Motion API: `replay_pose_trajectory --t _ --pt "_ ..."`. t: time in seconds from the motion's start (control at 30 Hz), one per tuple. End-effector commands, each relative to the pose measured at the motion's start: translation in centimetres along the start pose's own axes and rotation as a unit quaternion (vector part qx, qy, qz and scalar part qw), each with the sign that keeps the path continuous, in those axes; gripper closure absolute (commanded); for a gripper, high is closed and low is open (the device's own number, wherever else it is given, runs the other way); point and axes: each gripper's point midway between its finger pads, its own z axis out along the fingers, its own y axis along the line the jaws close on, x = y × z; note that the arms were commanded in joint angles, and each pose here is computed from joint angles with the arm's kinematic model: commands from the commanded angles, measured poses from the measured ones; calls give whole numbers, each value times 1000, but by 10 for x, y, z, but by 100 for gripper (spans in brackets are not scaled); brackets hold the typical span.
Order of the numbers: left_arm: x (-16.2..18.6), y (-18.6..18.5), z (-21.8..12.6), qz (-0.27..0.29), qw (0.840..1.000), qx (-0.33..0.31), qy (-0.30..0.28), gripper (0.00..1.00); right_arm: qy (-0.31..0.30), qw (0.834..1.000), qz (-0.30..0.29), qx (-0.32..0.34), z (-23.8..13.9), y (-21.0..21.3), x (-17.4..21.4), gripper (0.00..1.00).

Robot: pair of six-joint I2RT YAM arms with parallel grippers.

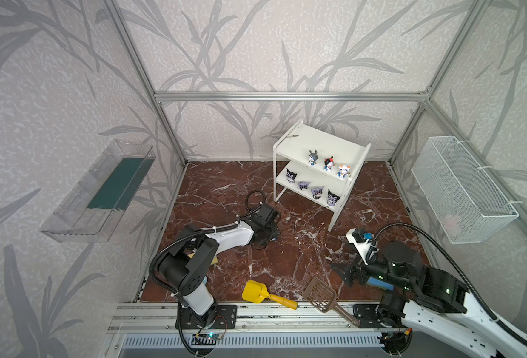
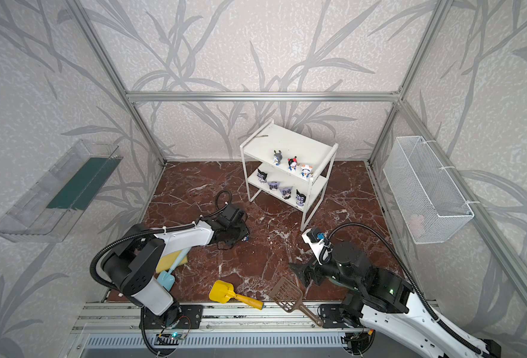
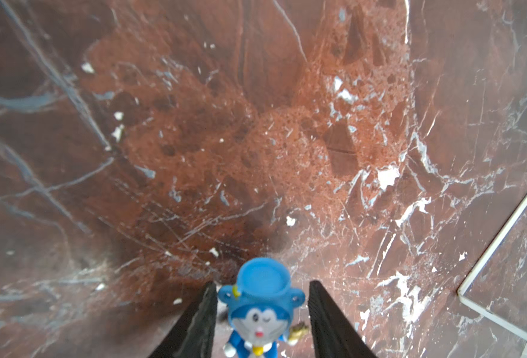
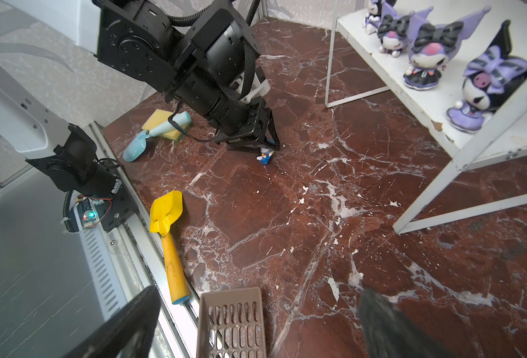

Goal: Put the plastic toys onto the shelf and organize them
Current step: 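Close the left gripper on the blue-hatted Doraemon and lift it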

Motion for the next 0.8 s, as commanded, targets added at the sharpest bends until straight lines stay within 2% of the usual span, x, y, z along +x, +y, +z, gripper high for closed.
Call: replay_pose_trajectory --t 0.0,0.5,0.77 --pt "-7 -1 -1 -12 1000 -7 -7 50 -7 1000 0 -6 -1 2 -1 1" --pt "-7 -6 -6 2 1000 -2 4 51 -7 1000 -1 -5 0 1 -1 1" --pt "-3 -6 -1 8 1000 -1 17 56 -7 1000 0 -5 -1 1 -1 1"
